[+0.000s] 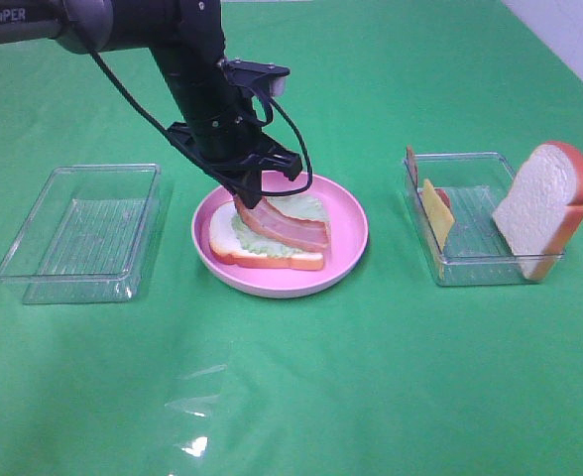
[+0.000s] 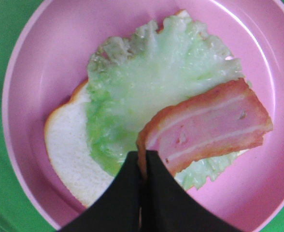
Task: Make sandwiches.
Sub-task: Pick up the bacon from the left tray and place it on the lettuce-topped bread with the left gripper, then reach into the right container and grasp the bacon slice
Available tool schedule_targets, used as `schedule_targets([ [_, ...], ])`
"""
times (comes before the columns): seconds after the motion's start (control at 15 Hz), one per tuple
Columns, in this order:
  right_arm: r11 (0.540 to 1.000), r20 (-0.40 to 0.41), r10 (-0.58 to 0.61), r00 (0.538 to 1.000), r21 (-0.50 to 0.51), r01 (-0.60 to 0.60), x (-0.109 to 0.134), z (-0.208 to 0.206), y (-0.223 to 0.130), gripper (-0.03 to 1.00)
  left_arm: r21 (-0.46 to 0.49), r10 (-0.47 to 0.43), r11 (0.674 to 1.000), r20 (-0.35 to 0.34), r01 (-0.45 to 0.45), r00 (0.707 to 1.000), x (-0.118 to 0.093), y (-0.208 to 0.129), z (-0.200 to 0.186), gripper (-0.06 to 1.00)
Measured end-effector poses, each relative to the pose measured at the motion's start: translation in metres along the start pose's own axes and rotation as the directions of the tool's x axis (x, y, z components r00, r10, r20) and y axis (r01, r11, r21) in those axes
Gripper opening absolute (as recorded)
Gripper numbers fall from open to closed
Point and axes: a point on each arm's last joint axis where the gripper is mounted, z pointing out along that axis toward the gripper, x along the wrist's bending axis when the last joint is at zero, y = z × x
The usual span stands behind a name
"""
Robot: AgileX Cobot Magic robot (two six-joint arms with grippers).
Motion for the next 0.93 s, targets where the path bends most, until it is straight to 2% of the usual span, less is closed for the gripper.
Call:
schedule_targets([
  [0.2, 1.000, 0.000, 0.000, 1.000, 0.000, 0.000, 0.000, 0.000, 0.000, 0.97, 0.001, -0.014, 1.000, -0.008, 0.014, 1.000, 0.001, 0.000, 0.000, 0.00],
  [0.33, 1.000, 0.000, 0.000, 1.000, 0.000, 0.000, 0.000, 0.000, 0.000, 0.97, 0.001, -0.027, 1.000, -0.009, 0.027, 1.000, 0.001, 0.000, 0.000, 0.05],
  [0.4, 1.000, 0.000, 0.000, 1.000, 0.000, 0.000, 0.000, 0.000, 0.000, 0.97, 0.000, -0.046, 0.999, -0.012, 0.046, 0.999, 0.001, 0.000, -0.001, 0.20],
  [0.47, 1.000, 0.000, 0.000, 1.000, 0.000, 0.000, 0.000, 0.000, 0.000, 0.97, -0.003, -0.058, 0.998, -0.017, 0.058, 0.998, 0.001, 0.000, -0.002, 0.44],
  [0.53, 1.000, 0.000, 0.000, 1.000, 0.000, 0.000, 0.000, 0.000, 0.000, 0.97, -0.017, -0.069, 0.998, -0.040, 0.069, 0.997, 0.002, 0.001, -0.010, 0.83],
  [0.6, 1.000, 0.000, 0.000, 1.000, 0.000, 0.000, 0.000, 0.000, 0.000, 0.97, -0.038, -0.070, 0.997, -0.049, 0.068, 0.996, 0.001, 0.003, -0.022, 0.93],
  [0.73, 1.000, 0.000, 0.000, 1.000, 0.000, 0.000, 0.000, 0.000, 0.000, 0.97, -0.059, -0.059, 0.997, -0.059, 0.056, 0.996, -0.001, 0.004, -0.044, 0.98],
  [0.8, 1.000, 0.000, 0.000, 1.000, 0.000, 0.000, 0.000, 0.000, 0.000, 0.97, -0.045, -0.036, 0.999, -0.103, 0.031, 0.994, 0.000, 0.000, -0.073, 0.99],
  [0.87, 1.000, 0.000, 0.000, 1.000, 0.000, 0.000, 0.000, 0.000, 0.000, 0.97, -0.017, -0.037, 0.999, -0.130, 0.035, 0.991, 0.006, -0.005, -0.087, 0.99],
  [0.93, 1.000, 0.000, 0.000, 1.000, 0.000, 0.000, 0.000, 0.000, 0.000, 0.97, -0.014, -0.068, 0.998, -0.155, 0.067, 0.986, 0.023, -0.008, -0.101, 0.99],
])
